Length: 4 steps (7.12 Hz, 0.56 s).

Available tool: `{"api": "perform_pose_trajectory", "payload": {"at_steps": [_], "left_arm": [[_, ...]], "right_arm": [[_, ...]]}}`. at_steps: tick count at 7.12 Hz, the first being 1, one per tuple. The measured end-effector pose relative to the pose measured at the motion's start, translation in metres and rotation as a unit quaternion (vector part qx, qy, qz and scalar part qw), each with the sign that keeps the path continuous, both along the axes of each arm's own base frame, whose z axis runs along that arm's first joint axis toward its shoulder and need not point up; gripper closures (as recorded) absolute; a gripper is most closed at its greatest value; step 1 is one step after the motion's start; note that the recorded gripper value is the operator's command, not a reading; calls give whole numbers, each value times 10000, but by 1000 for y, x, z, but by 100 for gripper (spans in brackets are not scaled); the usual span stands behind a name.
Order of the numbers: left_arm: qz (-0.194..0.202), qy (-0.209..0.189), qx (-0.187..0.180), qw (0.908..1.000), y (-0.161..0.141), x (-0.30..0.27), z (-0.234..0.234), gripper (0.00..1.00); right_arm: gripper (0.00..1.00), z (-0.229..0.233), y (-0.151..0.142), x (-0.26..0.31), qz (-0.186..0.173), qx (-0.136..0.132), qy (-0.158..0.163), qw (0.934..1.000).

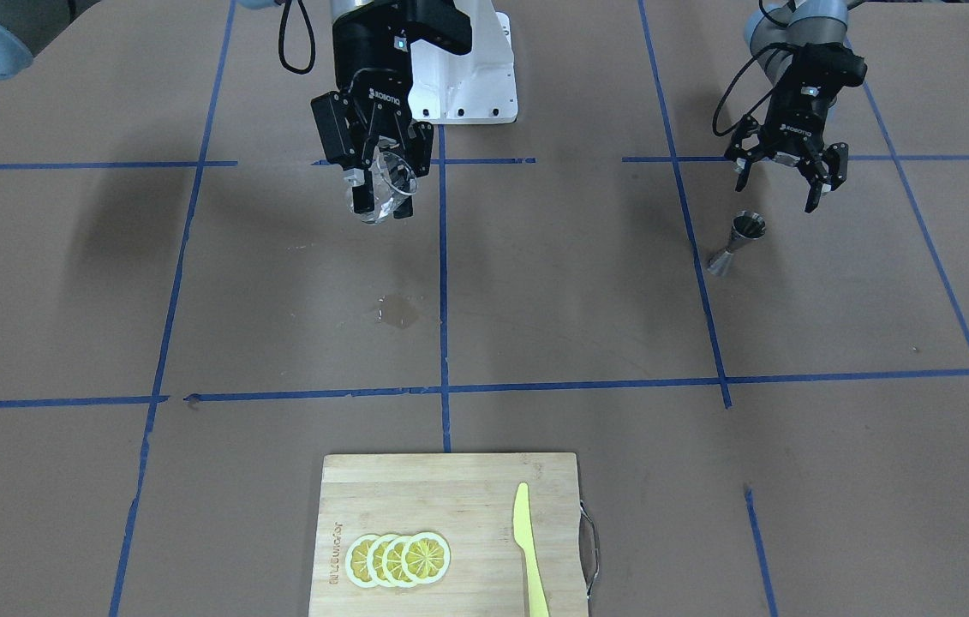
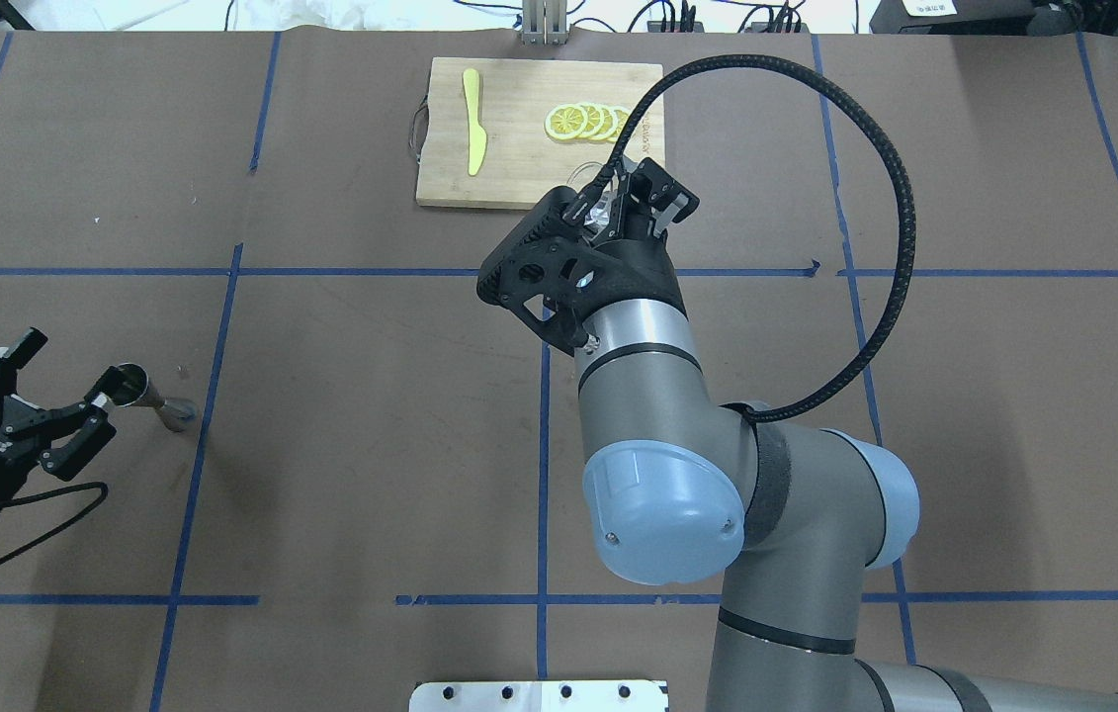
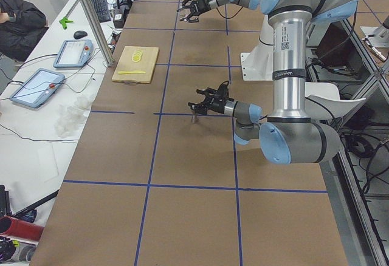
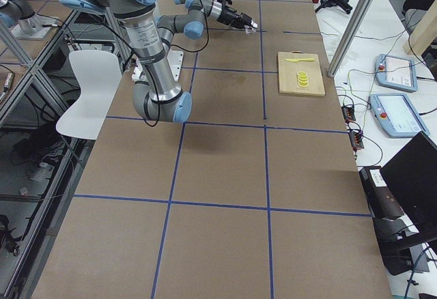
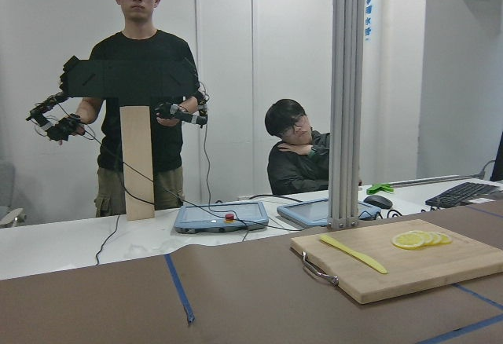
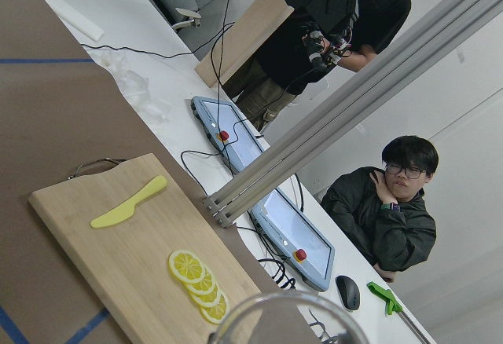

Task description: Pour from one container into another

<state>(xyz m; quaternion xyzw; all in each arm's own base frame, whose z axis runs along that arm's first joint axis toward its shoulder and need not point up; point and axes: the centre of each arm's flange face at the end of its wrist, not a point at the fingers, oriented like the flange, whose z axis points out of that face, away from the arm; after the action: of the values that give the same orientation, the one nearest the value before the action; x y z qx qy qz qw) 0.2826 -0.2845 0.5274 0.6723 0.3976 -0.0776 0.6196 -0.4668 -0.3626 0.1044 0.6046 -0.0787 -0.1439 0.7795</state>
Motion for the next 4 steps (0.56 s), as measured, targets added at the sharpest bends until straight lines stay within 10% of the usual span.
{"api": "perform_pose_trajectory", "payload": {"at_steps": [4], "left_arm": [[499,-1660,686,9825,-60,-114,46,1]], "right_arm": [[100,5,0,0,2,-14,33,10000]]}}
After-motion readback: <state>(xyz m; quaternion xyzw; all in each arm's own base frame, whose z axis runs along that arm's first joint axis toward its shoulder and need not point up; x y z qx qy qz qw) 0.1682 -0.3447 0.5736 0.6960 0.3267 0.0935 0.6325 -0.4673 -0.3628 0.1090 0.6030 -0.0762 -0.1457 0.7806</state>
